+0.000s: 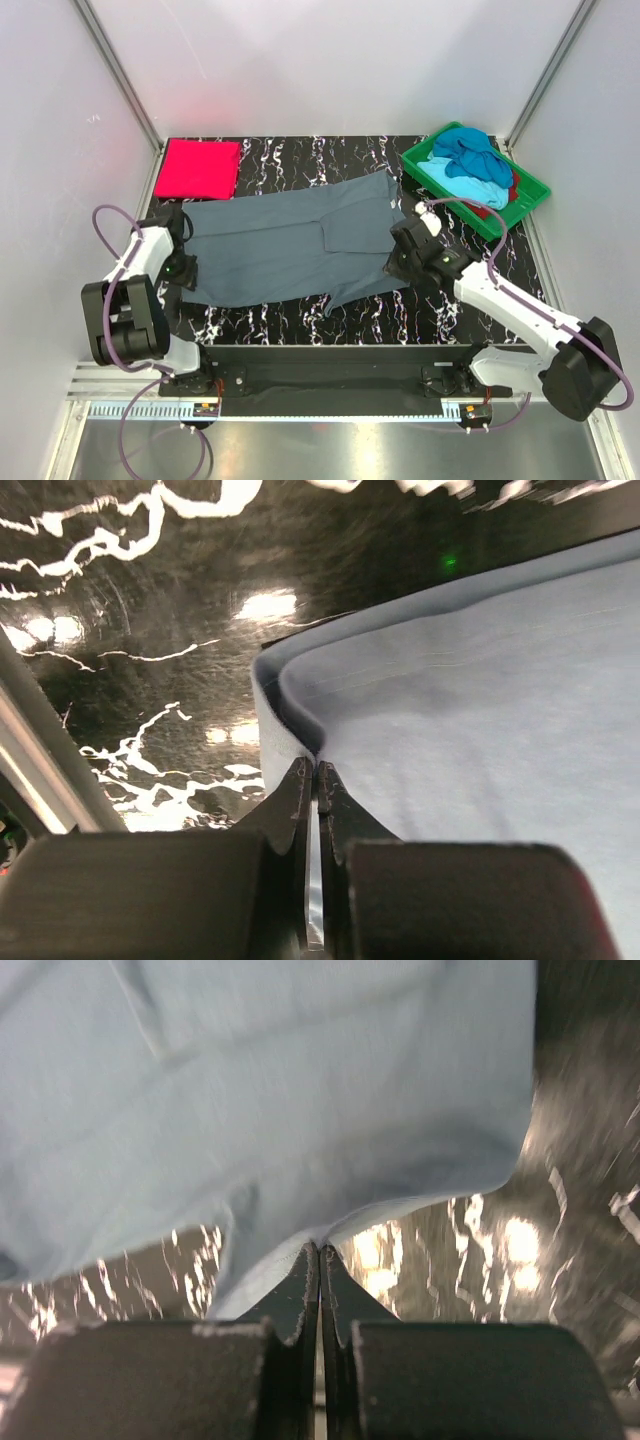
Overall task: Fold and stack the t-shirts
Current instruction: Fold the tshirt
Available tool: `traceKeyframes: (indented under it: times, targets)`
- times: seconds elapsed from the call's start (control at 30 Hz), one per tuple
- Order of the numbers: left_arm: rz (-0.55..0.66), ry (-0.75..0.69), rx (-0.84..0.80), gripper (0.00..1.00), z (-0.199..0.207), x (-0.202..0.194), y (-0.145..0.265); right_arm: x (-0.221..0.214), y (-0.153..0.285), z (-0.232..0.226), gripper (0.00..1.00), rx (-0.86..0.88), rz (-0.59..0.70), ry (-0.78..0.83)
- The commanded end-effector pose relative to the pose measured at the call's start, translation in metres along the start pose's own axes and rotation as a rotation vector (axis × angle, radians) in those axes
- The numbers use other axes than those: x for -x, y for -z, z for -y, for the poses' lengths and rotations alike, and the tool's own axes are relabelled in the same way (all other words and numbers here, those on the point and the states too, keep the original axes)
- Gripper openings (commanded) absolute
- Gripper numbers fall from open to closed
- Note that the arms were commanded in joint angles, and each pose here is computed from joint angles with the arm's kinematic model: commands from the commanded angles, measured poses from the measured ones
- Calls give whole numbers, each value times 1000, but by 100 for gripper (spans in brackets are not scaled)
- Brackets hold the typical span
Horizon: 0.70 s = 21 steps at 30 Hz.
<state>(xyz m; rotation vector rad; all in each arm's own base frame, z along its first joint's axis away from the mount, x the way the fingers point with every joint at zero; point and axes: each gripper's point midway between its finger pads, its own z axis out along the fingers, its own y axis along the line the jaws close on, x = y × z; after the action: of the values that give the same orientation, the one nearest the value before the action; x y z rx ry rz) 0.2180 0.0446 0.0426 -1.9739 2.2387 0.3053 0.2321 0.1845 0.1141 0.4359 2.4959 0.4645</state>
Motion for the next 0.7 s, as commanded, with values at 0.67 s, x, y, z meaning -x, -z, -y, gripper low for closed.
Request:
traceKeyframes:
  times: [0.67]
  targets:
    - [0,117,-115,0,105,68,26,213,-67,-78,0,-159,414,392]
